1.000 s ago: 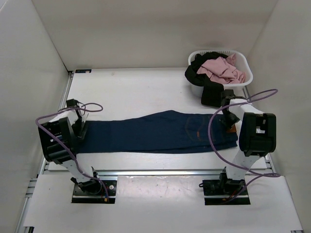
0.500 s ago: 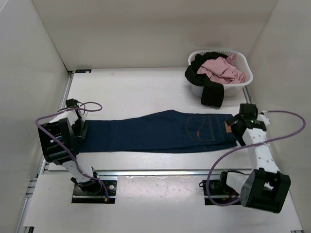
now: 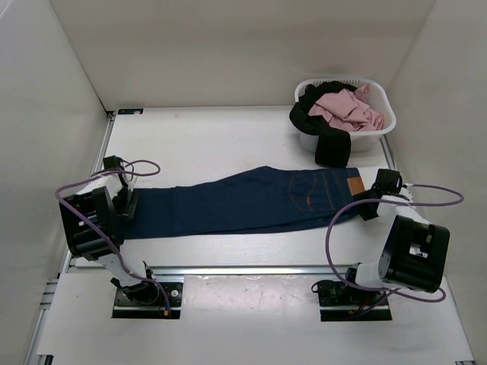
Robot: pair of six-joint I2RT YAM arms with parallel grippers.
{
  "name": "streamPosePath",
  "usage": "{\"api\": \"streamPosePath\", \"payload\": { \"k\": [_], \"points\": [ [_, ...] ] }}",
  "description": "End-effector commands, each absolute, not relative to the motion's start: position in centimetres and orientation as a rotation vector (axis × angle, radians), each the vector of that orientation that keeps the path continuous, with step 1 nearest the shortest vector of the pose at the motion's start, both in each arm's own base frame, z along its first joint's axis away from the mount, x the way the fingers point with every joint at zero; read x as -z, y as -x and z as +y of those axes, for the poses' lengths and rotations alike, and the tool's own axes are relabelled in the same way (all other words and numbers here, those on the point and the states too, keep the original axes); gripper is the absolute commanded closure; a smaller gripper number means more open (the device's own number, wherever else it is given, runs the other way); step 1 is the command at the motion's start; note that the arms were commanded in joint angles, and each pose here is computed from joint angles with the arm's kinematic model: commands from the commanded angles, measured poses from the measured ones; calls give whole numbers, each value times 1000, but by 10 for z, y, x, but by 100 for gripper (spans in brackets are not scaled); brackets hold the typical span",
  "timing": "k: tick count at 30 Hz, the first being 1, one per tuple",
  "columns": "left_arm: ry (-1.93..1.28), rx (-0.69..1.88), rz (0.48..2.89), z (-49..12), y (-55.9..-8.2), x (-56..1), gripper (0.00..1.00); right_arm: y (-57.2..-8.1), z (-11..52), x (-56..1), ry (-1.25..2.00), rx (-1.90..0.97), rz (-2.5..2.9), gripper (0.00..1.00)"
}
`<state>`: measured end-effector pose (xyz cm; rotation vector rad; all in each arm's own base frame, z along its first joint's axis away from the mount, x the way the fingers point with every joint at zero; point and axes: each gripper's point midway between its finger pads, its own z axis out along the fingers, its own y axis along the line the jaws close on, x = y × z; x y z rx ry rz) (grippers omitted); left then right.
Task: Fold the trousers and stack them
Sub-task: Fold the trousers
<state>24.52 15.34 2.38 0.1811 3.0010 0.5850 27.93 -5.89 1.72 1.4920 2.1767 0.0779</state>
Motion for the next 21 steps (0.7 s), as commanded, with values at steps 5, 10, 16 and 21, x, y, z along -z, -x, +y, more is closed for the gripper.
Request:
{"api": "streamPosePath", "payload": {
  "k": [5, 10, 16, 21],
  "points": [
    [-158, -547, 2993, 146, -240, -24, 21, -260, -46, 29, -1710, -169, 2175, 100],
    [-157, -549, 2987, 145, -240, -30, 21, -240, -75, 17, -1765, -25, 2114, 100],
    [-250, -537, 2988, 130, -245, -37, 19, -250, -129, -93, -1380, 230, 1949, 100],
    [-343, -606, 3030, 115, -245, -26, 18, -272, -92, -162, -888, 219, 2018, 100]
  ]
}}
